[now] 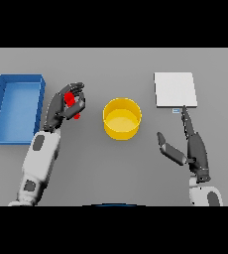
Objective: Pick up the red beaker and tilt it to pour out 1 green nut into yellow bowl. Pick up the yellow bowl and place it on the metallic measuring scale.
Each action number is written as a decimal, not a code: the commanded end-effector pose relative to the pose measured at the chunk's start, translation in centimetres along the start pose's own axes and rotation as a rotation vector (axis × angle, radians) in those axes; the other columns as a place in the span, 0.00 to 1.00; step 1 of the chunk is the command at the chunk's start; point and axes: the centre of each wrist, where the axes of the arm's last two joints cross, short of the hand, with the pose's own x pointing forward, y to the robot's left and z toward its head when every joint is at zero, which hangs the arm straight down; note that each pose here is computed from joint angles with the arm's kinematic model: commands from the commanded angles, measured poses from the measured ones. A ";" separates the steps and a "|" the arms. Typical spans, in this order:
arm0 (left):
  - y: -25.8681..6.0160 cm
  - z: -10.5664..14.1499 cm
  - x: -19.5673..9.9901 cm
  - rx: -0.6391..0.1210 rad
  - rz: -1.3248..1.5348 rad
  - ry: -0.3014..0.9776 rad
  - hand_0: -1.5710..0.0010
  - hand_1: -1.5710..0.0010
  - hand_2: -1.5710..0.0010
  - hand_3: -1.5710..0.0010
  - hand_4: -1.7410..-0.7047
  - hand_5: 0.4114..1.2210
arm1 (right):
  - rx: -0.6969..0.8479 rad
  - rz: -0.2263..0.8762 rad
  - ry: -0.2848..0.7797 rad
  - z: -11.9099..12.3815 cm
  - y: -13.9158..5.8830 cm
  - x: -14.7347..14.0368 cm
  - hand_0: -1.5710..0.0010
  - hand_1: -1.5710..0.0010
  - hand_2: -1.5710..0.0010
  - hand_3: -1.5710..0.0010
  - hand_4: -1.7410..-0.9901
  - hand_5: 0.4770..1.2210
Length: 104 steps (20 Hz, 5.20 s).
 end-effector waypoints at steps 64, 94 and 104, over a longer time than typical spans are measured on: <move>-11.3 -4.0 15.5 -0.621 -2.315 -0.461 0.00 0.00 0.00 0.00 0.00 1.00 | -0.042 -0.034 0.017 0.4 0.7 -0.3 1.00 1.00 1.00 1.00 0.64 0.15; 8.8 -10.1 32.2 0.070 -1.471 -0.074 0.00 0.00 0.00 0.11 0.00 1.00 | -0.016 -0.062 -0.036 -0.1 0.6 -0.6 1.00 1.00 1.00 1.00 0.69 0.15; 17.7 -4.7 20.6 0.427 -0.856 0.168 0.00 0.00 0.00 0.07 0.00 1.00 | 0.024 -0.001 -0.036 -0.5 0.3 -0.7 1.00 1.00 1.00 1.00 0.71 0.21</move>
